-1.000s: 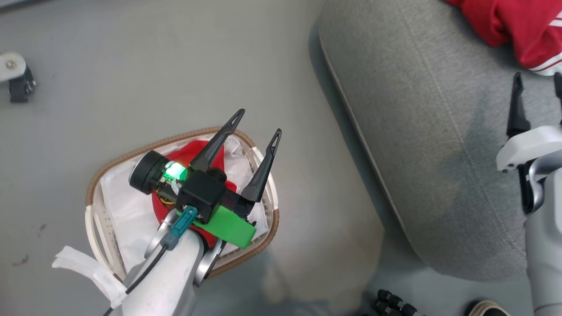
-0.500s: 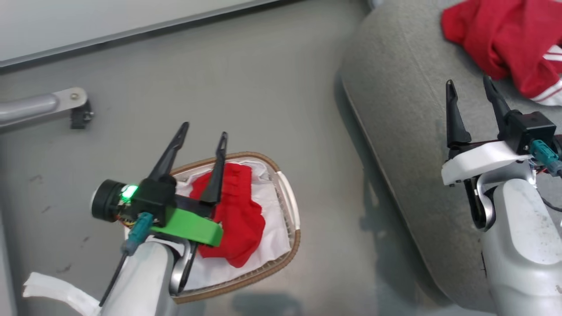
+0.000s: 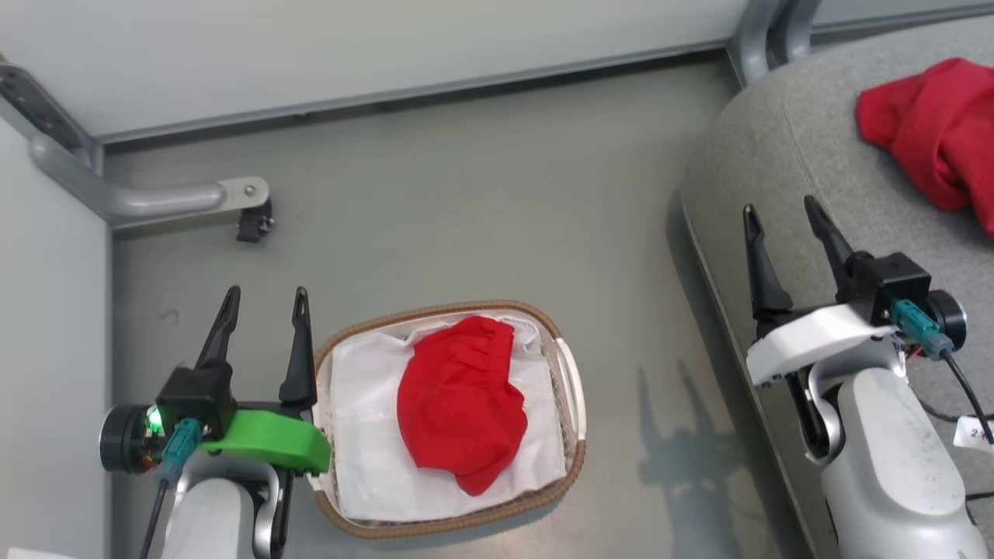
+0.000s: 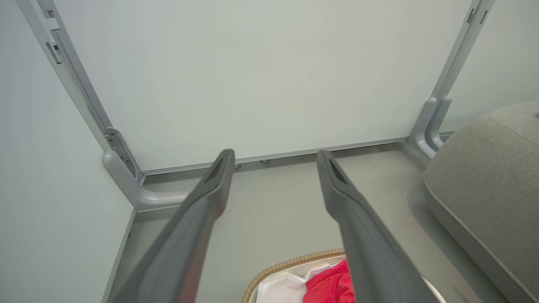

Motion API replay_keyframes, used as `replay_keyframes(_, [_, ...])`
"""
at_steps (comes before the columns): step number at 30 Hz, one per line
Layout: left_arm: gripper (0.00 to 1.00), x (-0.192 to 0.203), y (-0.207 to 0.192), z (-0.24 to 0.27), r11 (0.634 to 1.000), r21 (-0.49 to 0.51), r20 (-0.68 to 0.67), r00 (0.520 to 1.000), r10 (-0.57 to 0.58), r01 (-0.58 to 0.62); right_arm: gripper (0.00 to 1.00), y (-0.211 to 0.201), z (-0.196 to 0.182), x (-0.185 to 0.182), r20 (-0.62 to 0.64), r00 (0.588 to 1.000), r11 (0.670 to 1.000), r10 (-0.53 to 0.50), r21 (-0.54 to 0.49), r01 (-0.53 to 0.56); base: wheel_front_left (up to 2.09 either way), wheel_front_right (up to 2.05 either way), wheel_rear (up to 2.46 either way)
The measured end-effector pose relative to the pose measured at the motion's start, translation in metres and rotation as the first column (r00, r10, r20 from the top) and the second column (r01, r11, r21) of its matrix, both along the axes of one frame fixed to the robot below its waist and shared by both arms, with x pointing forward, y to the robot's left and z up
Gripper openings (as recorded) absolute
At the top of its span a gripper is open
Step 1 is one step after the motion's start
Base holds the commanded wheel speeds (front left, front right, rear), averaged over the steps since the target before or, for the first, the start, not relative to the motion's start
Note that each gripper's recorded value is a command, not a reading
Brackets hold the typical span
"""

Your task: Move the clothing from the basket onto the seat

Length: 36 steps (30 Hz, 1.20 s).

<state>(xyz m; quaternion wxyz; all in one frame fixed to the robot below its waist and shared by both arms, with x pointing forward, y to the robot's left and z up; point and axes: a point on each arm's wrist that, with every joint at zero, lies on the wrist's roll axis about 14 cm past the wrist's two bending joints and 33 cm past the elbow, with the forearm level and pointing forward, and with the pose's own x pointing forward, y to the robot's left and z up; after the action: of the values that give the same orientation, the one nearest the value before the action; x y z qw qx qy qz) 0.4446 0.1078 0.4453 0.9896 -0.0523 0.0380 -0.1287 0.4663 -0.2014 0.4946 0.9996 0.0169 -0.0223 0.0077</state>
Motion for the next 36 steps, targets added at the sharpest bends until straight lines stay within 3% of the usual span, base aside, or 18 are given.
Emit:
replay_keyframes(13, [1.00,-0.047,0.042,0.003,0.993,0.025,-0.020,0.993,0.120,-0.119,1.00,0.021,-0.002,-0.035,-0.016,0.999,0.998,0.051,0.025,-0.051,0.00,0.00,0.00])
replay_keyframes(25, [1.00,-0.087,0.049,0.005,0.986,0.009,-0.028,0.986,0.166,-0.166,1.00,0.030,-0.013,-0.074,-0.051,0.996,0.997,0.073,0.040,-0.071,0.00,0.00,0.00])
replay_keyframes(36, [1.00,-0.099,0.049,0.001,0.984,0.000,-0.045,0.983,0.175,-0.176,1.00,0.033,-0.019,-0.083,-0.069,0.994,0.996,0.081,0.053,-0.077,0.00,0.00,0.00])
